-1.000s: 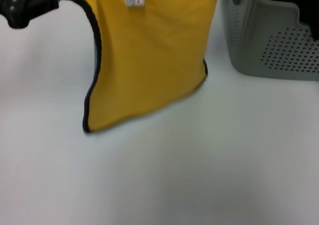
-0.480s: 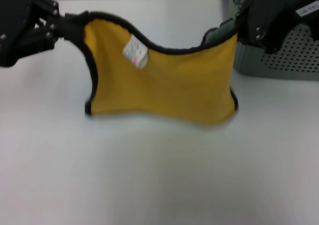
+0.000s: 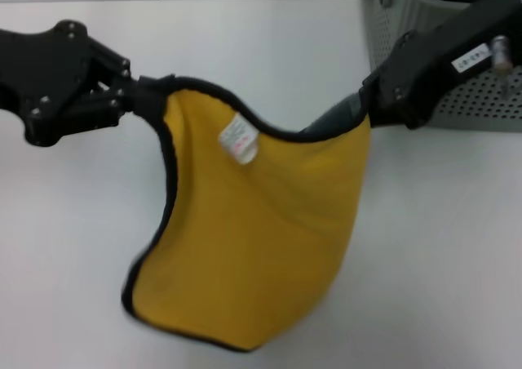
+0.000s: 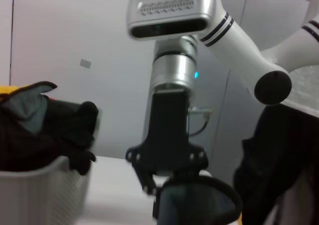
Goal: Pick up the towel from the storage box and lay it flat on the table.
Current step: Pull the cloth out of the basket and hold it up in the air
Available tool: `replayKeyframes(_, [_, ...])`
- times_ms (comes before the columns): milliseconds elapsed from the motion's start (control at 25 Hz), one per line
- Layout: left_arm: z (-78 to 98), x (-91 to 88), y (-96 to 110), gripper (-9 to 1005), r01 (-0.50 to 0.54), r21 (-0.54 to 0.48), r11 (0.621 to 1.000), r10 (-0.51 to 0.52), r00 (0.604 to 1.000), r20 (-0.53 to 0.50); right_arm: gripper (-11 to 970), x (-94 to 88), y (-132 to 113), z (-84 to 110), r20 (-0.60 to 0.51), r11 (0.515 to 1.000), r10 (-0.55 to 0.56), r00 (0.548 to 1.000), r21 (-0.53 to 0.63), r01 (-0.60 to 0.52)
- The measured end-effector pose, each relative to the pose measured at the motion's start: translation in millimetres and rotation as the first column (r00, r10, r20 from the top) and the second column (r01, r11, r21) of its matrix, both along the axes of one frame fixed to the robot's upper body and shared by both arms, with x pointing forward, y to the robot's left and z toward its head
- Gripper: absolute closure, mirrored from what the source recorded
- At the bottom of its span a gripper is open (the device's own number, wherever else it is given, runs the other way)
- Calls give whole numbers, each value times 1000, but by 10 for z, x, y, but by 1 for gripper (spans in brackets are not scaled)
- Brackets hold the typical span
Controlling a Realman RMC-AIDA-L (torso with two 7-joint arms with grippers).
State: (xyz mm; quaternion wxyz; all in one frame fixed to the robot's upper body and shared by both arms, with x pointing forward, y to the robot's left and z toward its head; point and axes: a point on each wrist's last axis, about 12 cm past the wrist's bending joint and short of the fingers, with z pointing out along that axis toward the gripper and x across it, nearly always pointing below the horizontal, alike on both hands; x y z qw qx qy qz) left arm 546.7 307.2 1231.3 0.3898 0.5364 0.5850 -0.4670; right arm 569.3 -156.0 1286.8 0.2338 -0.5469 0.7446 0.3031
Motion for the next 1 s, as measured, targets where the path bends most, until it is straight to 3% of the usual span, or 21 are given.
replayKeyframes(80, [19, 27, 1, 972, -16, -10, 1000, 16, 1000, 27, 954, 60, 5, 34, 66, 1000, -6, 998, 9, 6])
replayKeyframes(240, [195, 133, 81, 972, -71, -28, 997, 73, 993, 88, 953, 167, 22, 407, 218, 999, -18, 976, 47, 8])
replayKeyframes(440, [330, 263, 184, 972, -160, -13, 987, 160, 977, 144, 953, 386, -18, 590, 166, 979, -22, 986, 203, -12])
replayKeyframes(720, [306, 272, 212, 973, -163, 12, 987, 159, 973, 169, 952, 447, -256, 340, -71, 896, 67, 995, 443, -29])
replayKeyframes(1000, [243, 242, 214, 973, -162, 7, 987, 158, 971, 177, 952, 383, -446, 158, -101, 896, 30, 994, 443, 18])
